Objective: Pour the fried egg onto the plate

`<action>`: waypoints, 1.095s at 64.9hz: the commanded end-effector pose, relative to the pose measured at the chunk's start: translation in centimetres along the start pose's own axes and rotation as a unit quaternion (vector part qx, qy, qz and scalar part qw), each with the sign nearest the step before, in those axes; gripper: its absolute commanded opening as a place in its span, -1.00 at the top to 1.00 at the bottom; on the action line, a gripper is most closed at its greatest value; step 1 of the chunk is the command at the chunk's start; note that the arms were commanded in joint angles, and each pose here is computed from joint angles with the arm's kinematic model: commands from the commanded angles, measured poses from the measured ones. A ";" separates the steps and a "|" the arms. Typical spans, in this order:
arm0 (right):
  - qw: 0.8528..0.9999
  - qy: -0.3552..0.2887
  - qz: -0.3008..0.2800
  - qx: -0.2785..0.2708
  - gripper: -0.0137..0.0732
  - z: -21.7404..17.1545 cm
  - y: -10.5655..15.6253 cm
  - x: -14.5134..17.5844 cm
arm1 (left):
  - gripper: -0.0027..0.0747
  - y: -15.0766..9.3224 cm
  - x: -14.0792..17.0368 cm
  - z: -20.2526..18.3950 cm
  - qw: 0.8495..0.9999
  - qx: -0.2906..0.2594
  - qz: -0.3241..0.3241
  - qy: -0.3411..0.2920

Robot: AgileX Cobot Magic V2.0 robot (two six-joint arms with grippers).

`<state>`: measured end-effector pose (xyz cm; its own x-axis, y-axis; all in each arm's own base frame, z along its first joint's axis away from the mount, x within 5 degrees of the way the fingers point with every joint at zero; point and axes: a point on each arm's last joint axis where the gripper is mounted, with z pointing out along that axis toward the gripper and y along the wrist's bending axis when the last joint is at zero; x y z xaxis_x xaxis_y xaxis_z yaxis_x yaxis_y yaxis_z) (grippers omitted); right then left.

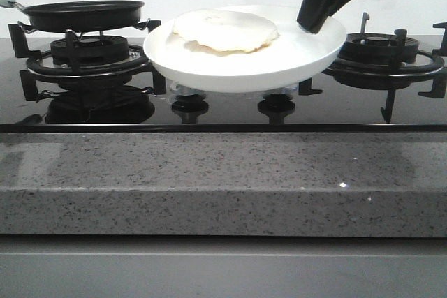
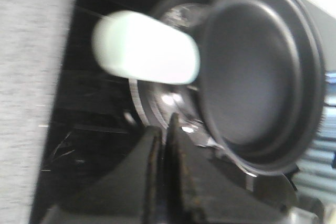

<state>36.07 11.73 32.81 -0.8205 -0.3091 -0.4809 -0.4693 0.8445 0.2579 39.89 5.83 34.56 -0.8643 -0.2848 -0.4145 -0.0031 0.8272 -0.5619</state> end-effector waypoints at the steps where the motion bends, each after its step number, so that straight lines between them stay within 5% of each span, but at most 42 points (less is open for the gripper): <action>1: 0.998 -0.059 -0.006 -0.010 0.84 -3.0 1.3 -0.8 | 0.98 -4.1 0.4 -3.0 0.998 0.023 0.043 -0.028; 24: 0.998 -0.059 -0.006 -0.010 0.84 -3.0 1.3 -0.8 | 0.98 -10.3 4.9 -7.8 0.972 -0.058 0.162 -0.158; 39: 0.998 -0.059 -0.006 -0.010 0.84 -3.0 1.3 -0.8 | 0.98 -12.5 9.9 -10.9 0.934 -0.097 0.242 -0.242; 53: 0.998 -0.059 -0.006 -0.010 0.84 -3.0 1.3 -0.8 | 0.98 -12.6 16.0 -13.3 0.896 -0.095 0.286 -0.326; 71: 0.998 -0.059 -0.006 -0.010 0.84 -3.0 1.3 -0.8 | 0.98 -9.3 23.4 -14.2 0.862 -0.115 0.308 -0.385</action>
<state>36.07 11.73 32.81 -0.8205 -0.3091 -0.4809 -0.4693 0.8445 0.2579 14.21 -1.94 39.76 -0.2914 0.0843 -0.9529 0.1865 0.9820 0.0299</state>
